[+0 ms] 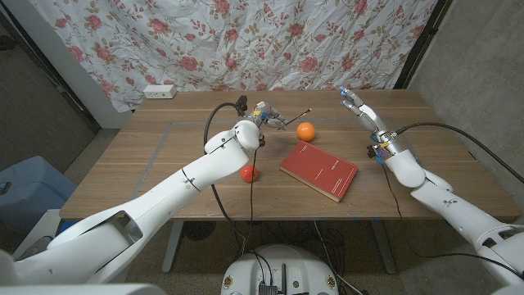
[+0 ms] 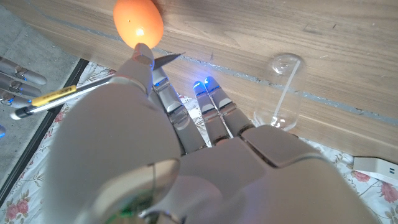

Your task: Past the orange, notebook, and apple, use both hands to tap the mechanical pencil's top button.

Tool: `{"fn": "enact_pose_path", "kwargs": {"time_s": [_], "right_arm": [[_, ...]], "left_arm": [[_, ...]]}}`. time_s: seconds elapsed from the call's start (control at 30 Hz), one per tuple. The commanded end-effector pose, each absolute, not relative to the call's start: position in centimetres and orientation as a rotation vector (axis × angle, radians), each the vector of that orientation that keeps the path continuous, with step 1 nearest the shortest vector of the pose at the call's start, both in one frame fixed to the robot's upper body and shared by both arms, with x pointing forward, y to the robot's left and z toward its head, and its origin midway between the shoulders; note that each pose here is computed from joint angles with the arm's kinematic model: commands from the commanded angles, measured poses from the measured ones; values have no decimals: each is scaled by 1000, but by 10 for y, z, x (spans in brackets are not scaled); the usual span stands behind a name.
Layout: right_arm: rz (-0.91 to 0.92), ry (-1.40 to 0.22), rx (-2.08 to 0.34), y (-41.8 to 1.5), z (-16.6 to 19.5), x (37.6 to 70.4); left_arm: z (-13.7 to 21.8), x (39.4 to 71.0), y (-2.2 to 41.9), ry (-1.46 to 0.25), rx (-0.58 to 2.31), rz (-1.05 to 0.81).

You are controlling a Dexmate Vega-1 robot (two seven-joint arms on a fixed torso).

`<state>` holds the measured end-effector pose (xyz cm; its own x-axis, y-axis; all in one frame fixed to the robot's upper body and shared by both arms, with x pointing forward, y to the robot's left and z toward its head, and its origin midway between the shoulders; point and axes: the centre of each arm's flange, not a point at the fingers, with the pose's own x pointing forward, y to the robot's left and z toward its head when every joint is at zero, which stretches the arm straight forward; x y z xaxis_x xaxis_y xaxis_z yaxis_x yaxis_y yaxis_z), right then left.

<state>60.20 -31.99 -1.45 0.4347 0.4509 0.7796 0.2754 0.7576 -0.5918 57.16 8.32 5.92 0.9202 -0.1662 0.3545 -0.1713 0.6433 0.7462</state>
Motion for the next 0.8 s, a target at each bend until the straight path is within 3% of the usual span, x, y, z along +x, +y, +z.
{"fn": "enact_pose_path", "kwargs": {"time_s": [0.03, 0.8], "right_arm": [[117, -1208, -812, -316, -8, 603], [153, -1255, -903, -303, -19, 587]], "left_arm": [[63, 575, 82, -374, 815, -26], [55, 567, 82, -330, 785, -20]]}}
